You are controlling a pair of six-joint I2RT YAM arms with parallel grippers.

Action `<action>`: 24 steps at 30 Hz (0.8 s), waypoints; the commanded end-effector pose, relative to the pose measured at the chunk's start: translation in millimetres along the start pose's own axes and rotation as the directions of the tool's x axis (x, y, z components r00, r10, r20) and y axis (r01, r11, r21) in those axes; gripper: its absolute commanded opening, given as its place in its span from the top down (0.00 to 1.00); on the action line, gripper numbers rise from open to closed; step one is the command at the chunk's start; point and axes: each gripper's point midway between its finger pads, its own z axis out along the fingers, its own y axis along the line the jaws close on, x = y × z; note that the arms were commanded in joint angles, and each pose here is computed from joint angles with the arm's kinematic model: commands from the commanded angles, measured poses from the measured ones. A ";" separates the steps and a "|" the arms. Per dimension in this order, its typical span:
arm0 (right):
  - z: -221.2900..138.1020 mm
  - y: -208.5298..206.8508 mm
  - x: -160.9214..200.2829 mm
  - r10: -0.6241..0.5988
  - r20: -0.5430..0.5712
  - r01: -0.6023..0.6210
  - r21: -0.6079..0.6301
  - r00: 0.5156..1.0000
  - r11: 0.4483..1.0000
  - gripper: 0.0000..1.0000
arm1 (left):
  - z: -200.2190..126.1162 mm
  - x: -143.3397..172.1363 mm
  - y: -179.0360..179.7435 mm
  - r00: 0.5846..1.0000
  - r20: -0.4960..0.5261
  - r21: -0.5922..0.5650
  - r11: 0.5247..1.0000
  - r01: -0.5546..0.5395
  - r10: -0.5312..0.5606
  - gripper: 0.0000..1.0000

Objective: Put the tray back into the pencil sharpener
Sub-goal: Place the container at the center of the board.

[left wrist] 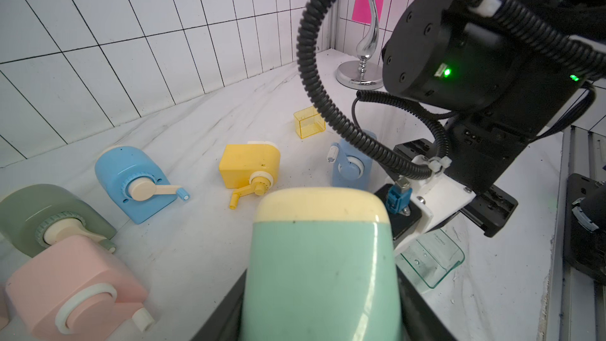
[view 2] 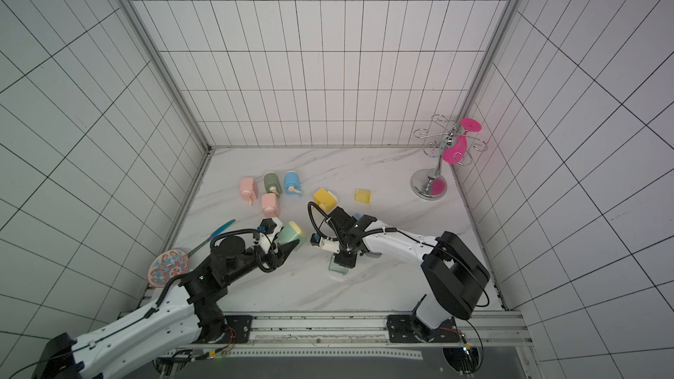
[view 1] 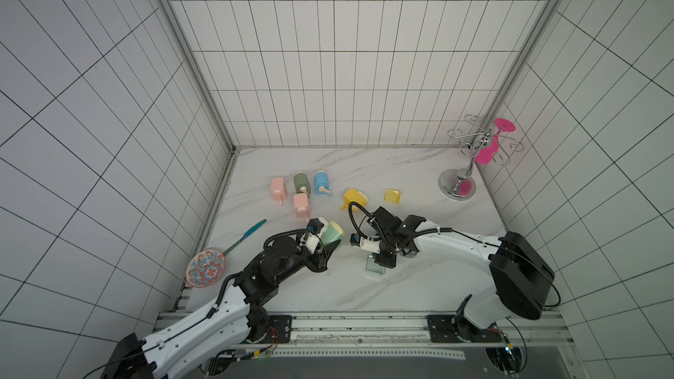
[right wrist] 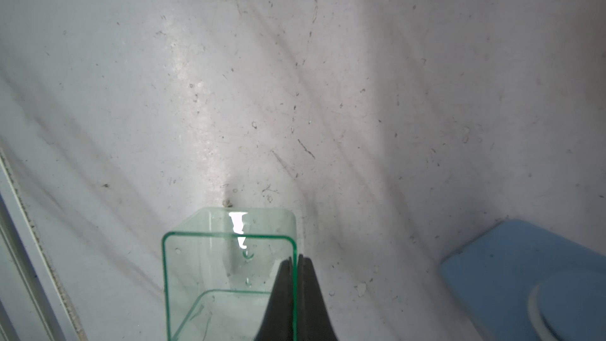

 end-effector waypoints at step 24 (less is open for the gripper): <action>-86.7 -24.1 20.3 0.797 0.504 -0.907 -0.060 0.333 0.417 0.78 | 27.8 30.3 -68.2 0.945 -0.110 0.276 0.922 -0.270 0.309 1.00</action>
